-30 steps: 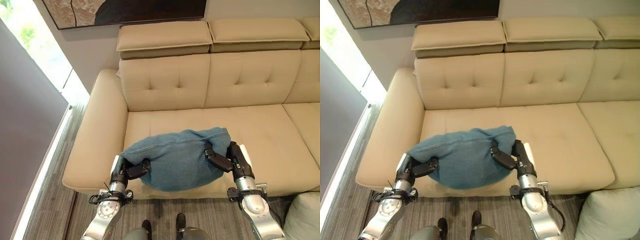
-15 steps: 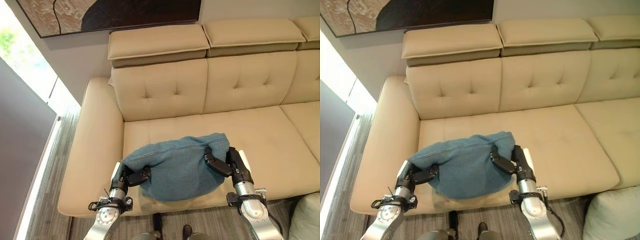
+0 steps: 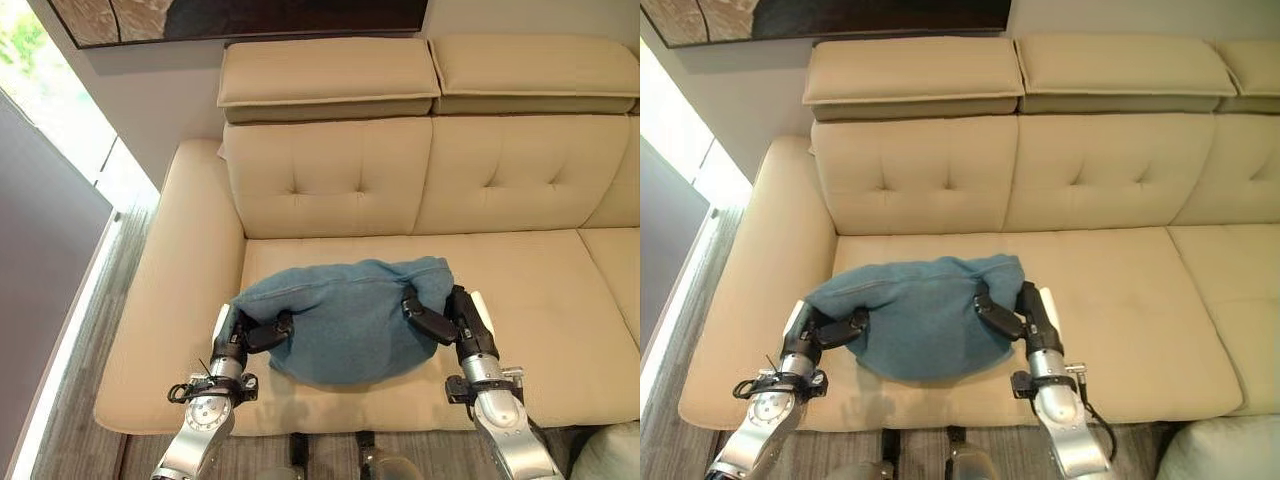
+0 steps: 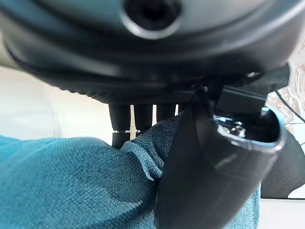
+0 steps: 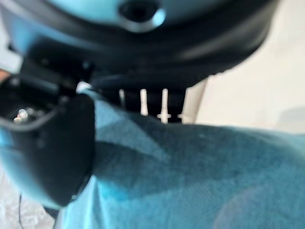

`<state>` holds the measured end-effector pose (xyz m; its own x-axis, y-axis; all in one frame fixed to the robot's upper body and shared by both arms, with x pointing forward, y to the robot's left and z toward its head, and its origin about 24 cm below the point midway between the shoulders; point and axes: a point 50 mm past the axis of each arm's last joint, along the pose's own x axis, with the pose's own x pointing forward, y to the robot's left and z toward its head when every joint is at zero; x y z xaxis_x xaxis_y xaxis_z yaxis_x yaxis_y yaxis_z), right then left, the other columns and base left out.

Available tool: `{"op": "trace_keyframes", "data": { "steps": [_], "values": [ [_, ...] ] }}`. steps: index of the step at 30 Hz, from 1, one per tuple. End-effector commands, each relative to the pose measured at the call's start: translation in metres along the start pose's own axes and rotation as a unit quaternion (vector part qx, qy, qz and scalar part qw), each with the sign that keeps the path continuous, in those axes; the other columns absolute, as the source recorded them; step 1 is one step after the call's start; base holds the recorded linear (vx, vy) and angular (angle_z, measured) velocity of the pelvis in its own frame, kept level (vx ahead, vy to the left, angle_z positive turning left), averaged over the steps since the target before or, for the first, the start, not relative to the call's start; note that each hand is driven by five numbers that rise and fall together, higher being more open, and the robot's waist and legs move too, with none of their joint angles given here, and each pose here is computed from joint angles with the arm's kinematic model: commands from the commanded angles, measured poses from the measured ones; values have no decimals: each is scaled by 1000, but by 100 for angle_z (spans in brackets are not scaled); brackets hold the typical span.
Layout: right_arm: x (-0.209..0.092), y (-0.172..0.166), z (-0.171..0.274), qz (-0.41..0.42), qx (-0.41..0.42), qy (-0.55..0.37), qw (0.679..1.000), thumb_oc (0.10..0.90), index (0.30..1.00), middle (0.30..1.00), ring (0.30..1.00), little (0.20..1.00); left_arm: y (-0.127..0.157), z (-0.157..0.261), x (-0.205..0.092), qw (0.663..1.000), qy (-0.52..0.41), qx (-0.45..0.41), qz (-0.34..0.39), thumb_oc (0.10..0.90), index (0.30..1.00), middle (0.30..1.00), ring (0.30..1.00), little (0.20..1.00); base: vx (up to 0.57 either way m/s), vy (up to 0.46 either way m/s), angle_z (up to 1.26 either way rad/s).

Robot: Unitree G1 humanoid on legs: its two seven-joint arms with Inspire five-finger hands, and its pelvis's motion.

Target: Pick up all the scattered cushions and arrange them neatly on the sofa.

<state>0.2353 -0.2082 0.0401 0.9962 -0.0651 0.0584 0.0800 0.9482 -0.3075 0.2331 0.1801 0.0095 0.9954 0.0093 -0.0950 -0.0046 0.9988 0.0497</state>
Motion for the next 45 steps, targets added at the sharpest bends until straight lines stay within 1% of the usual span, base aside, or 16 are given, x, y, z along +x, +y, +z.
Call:
{"op": "trace_keyframes", "data": {
  "steps": [1, 6, 11, 12, 20, 25, 30, 31, 32, 33, 34, 38, 39, 40, 42, 45],
  "values": [
    [23, -4, 79, -34, 49, -205, 977, 400, 300, 300, 300, 300, -19, 79, 21, 978, -204, -14, -28, 400, 300, 300, 300, 300, 173, -137, 14],
    [41, -2, 106, -54, 31, -258, 964, 400, 300, 300, 300, 300, -21, 102, 40, 970, -243, -6, -7, 400, 300, 300, 300, 300, 69, -52, 9],
    [65, 2, 147, -78, 15, -324, 943, 400, 300, 300, 300, 300, -24, 144, 63, 951, -309, 18, 19, 400, 300, 300, 300, 300, -37, -23, 12],
    [74, 6, 162, -84, 11, -344, 935, 400, 300, 300, 300, 300, -29, 161, 71, 943, -332, 18, 25, 400, 300, 300, 300, 300, -64, -8, 8],
    [108, 1, 213, -130, -30, -389, 912, 400, 300, 300, 300, 300, -29, 218, 98, 919, -388, 49, 58, 400, 300, 300, 300, 300, -55, -7, 10],
    [124, -5, 226, -146, -63, -385, 909, 400, 300, 300, 300, 300, -20, 233, 115, 921, -375, 78, 72, 400, 300, 300, 300, 300, -28, 2, 3],
    [131, -7, 218, -163, -85, -360, 915, 400, 300, 300, 300, 300, -14, 225, 121, 929, -350, 81, 90, 400, 300, 300, 300, 300, 5, -2, 3],
    [133, -6, 218, -163, -86, -357, 916, 494, 441, 441, 441, 441, -12, 225, 123, 930, -346, 85, 92, 576, 564, 564, 564, 564, 14, -5, 5],
    [133, -6, 218, -163, -86, -357, 916, 543, 514, 514, 514, 514, -12, 225, 123, 930, -347, 85, 92, 668, 702, 702, 702, 702, 0, 0, 0],
    [135, -7, 217, -170, -91, -352, 916, 756, 834, 834, 834, 834, -10, 224, 125, 930, -340, 97, 97, 800, 900, 900, 900, 900, 0, 0, 0],
    [135, -7, 217, -170, -91, -352, 916, 800, 900, 900, 900, 900, -10, 224, 125, 930, -341, 97, 97, 800, 900, 900, 900, 900, 23, 2, 4],
    [140, -18, 229, -202, -131, -362, 901, 800, 900, 900, 900, 900, 2, 235, 129, 922, -343, 139, 118, 800, 900, 900, 900, 900, 19, 9, 3],
    [141, -28, 237, -230, -160, -370, 886, 800, 900, 900, 900, 900, 11, 240, 130, 920, -341, 145, 131, 800, 900, 900, 900, 900, -4, 7, 5],
    [141, -28, 237, -230, -160, -370, 886, 800, 900, 900, 900, 900, 11, 241, 130, 920, -341, 144, 131, 800, 900, 900, 900, 900, 25, 9, 6],
    [143, -45, 250, -282, -200, -373, 861, 800, 900, 900, 900, 900, 24, 250, 133, 921, -337, 122, 154, 800, 900, 900, 900, 900, 27, 12, 7],
    [145, -58, 260, -314, -211, -369, 849, 800, 900, 900, 900, 900, 34, 258, 132, 920, -339, 96, 173, 800, 900, 900, 900, 900, 7, 3, 1]
  ]
}}
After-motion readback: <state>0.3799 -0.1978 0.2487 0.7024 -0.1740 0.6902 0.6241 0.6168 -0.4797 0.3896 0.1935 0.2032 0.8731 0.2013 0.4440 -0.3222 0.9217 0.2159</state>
